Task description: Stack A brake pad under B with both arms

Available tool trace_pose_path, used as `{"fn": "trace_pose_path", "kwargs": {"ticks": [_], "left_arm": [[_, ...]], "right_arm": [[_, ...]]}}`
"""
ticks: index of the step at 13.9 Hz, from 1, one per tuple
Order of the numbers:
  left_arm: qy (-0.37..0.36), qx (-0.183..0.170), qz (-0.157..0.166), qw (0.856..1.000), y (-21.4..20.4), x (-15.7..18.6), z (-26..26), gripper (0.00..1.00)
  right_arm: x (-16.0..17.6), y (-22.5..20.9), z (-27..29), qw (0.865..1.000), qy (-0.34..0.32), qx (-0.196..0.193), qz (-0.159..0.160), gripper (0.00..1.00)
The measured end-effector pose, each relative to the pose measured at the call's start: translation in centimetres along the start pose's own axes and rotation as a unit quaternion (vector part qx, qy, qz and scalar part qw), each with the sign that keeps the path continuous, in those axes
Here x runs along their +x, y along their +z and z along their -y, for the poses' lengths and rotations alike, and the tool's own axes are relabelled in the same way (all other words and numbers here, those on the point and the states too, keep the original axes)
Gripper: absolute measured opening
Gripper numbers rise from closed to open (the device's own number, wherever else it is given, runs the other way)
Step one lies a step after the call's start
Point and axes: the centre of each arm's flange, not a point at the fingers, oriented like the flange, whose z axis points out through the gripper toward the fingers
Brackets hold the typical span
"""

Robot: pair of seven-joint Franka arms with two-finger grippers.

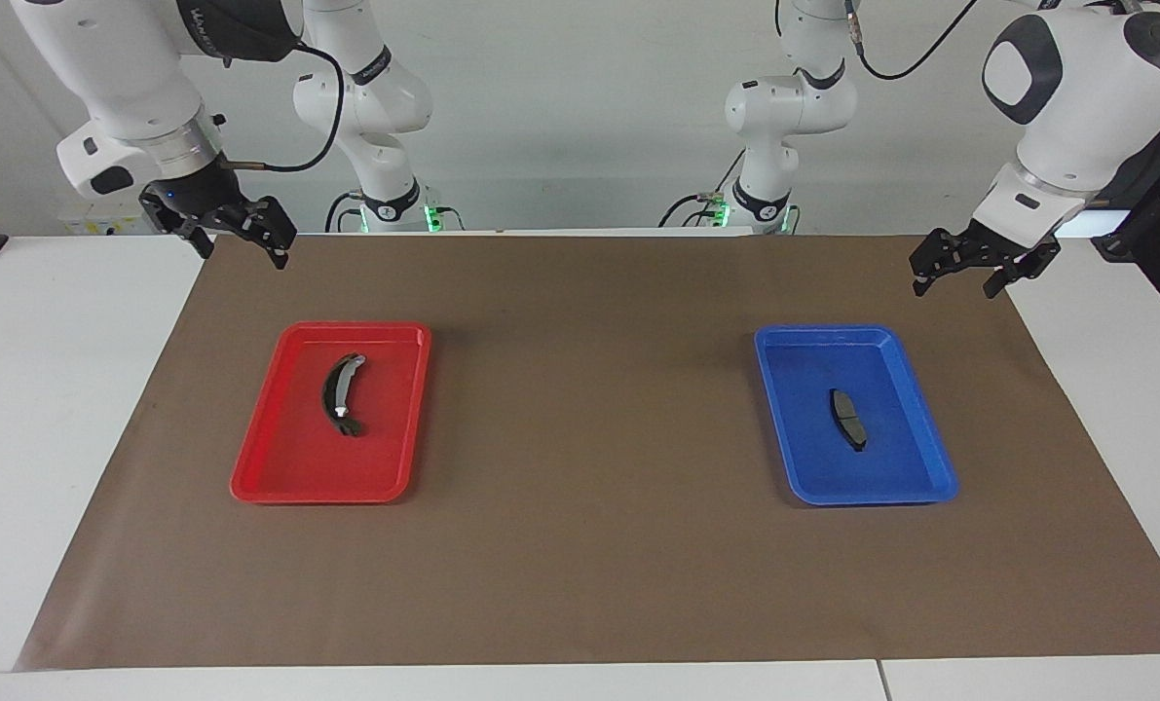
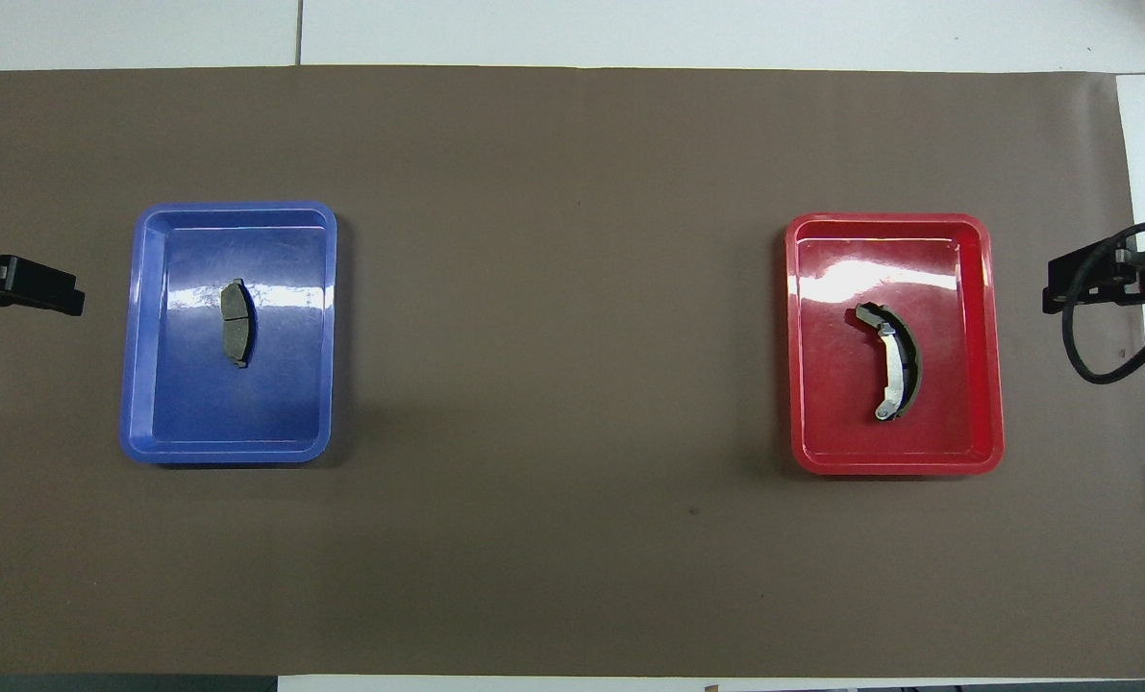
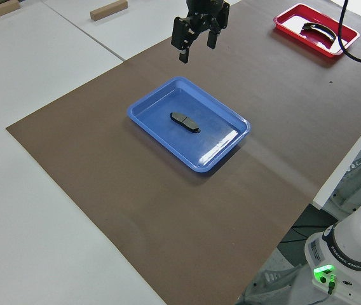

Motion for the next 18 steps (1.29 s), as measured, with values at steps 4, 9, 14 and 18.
{"fn": "trace_pose_path", "kwargs": {"ticks": [4, 9, 14, 18], "left_arm": [[-0.001, 0.000, 0.001, 1.000, 0.04, -0.01, -0.03, 1.00], [-0.060, 0.000, 0.002, 0.998, 0.07, -0.01, -0.05, 1.00], [-0.067, 0.000, 0.002, 0.998, 0.07, -0.01, -0.06, 1.00], [-0.068, 0.000, 0.002, 0.998, 0.15, 0.01, -0.14, 1.00]], "right_arm": [[0.00, 0.00, 0.00, 1.000, 0.000, 0.000, 0.000, 1.00], [0.50, -0.30, 0.08, 1.000, 0.000, 0.003, -0.022, 1.00], [0.78, -0.46, 0.13, 0.999, 0.000, 0.005, -0.035, 1.00], [0.78, -0.42, 0.13, 0.999, 0.000, 0.005, -0.034, 1.00]]}}
